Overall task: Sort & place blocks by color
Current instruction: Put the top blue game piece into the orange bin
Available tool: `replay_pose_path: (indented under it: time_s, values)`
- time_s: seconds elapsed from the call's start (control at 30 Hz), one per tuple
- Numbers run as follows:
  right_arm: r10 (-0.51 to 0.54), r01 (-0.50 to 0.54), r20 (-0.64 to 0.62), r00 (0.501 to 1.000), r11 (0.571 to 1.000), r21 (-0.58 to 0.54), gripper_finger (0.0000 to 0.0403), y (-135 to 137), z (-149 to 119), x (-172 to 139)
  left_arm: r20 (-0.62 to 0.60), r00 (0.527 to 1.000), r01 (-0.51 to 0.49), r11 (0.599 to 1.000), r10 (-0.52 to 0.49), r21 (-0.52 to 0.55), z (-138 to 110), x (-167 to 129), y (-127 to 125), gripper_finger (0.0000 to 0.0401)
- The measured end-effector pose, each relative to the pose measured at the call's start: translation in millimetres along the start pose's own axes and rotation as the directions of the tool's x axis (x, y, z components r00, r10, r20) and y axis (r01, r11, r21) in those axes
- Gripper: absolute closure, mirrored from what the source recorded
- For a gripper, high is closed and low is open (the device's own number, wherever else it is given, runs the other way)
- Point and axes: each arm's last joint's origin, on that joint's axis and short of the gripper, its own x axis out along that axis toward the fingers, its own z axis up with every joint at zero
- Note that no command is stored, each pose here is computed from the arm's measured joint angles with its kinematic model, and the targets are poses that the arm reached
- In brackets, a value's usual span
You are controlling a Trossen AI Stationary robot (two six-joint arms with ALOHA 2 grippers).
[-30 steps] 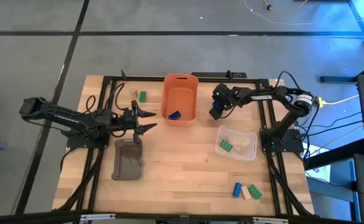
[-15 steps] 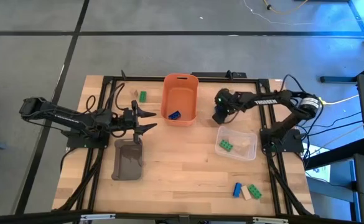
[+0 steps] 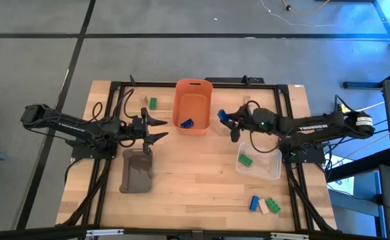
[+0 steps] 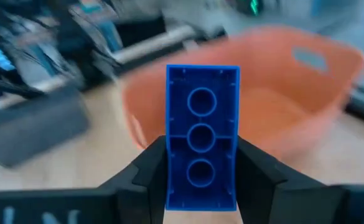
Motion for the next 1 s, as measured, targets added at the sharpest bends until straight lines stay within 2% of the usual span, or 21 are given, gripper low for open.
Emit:
replay_pose_path:
  time_s: [0.13, 0.33, 1.0]
  values:
    - [0.078, -0.071, 0.131, 0.988, 0.996, -0.055, 0.0268, 16, 9, -3, 0.000, 1.000, -0.015, 1.000, 0.015, 0.000, 0, 0, 0, 0.0202]
    - [0.040, -0.025, 0.137, 0.990, 0.994, -0.109, 0.0268, 25, 4, -5, -0.003, 1.000, -0.017, 1.000, 0.017, 0.001, 0, 0, 1, 0.0202]
    - [0.054, -0.039, 0.137, 0.989, 0.993, -0.109, 0.0268, 27, 3, -3, -0.004, 0.999, -0.053, 0.999, 0.053, 0.009, 0, 0, 2, 0.0202]
